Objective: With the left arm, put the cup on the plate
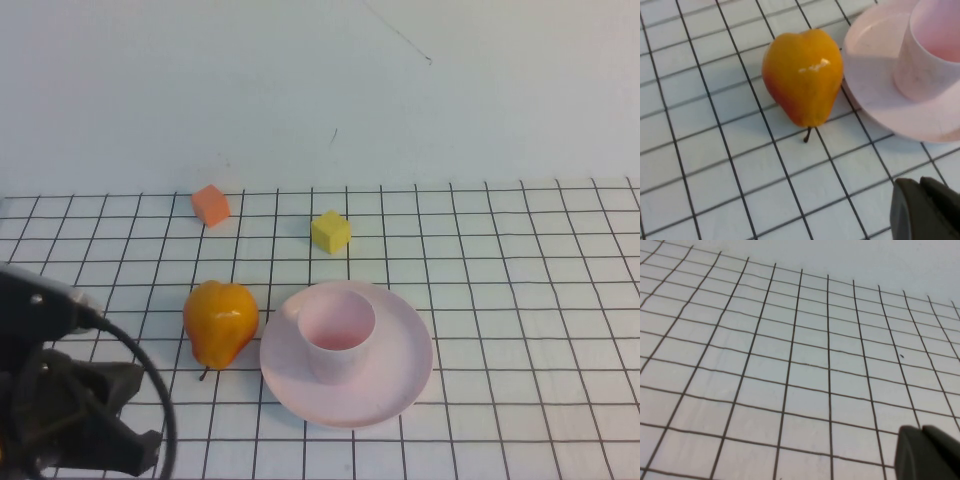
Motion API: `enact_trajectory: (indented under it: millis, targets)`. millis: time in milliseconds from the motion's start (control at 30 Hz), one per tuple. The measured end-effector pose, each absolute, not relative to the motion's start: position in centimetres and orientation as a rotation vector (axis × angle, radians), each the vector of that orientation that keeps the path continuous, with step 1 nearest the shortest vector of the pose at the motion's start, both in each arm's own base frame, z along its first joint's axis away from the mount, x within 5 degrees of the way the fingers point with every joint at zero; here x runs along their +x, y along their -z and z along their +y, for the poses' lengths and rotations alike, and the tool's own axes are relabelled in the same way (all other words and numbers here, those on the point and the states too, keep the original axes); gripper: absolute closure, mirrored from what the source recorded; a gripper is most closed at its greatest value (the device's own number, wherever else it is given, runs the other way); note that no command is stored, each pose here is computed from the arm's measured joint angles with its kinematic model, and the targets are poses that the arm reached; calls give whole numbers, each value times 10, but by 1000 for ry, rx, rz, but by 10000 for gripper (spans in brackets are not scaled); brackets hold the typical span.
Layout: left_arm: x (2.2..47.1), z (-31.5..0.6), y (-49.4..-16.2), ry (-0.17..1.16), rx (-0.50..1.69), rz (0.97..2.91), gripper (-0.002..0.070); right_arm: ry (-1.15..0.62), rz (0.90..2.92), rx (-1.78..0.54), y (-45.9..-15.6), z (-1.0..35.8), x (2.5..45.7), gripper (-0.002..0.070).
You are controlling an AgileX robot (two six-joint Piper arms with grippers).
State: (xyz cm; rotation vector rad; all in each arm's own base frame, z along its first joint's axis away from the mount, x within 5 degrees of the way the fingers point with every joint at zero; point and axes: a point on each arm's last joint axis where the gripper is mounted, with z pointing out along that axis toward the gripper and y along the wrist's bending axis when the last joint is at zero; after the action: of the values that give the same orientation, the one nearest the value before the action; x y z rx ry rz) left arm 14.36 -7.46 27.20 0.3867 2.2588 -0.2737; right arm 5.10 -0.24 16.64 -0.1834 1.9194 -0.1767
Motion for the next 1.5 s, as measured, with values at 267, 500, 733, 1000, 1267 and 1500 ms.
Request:
enact_trajectory:
  millis: [267,500,733,1000,1267,1500]
  targets:
    - [109,-33,-282,326,108,1824,676,177,1919,-183,-166,-2,51,678]
    - [75,-10,-239,277,-69,1535,676,177,1919,-183,-166,-2,51,678]
    - [58,3,-194,235,-332,1610,676,177,1919,-183,-166,-2,51,678]
    - [53,5,-172,190,-387,1825,676,177,1919,-183,-166,-2,51,678]
    - [53,4,-172,146,-294,1850,676,177,1919,-183,-166,-2,51,678]
    - [53,3,-172,155,-278,1850,676,177,1919,-183,-166,-2,51,678]
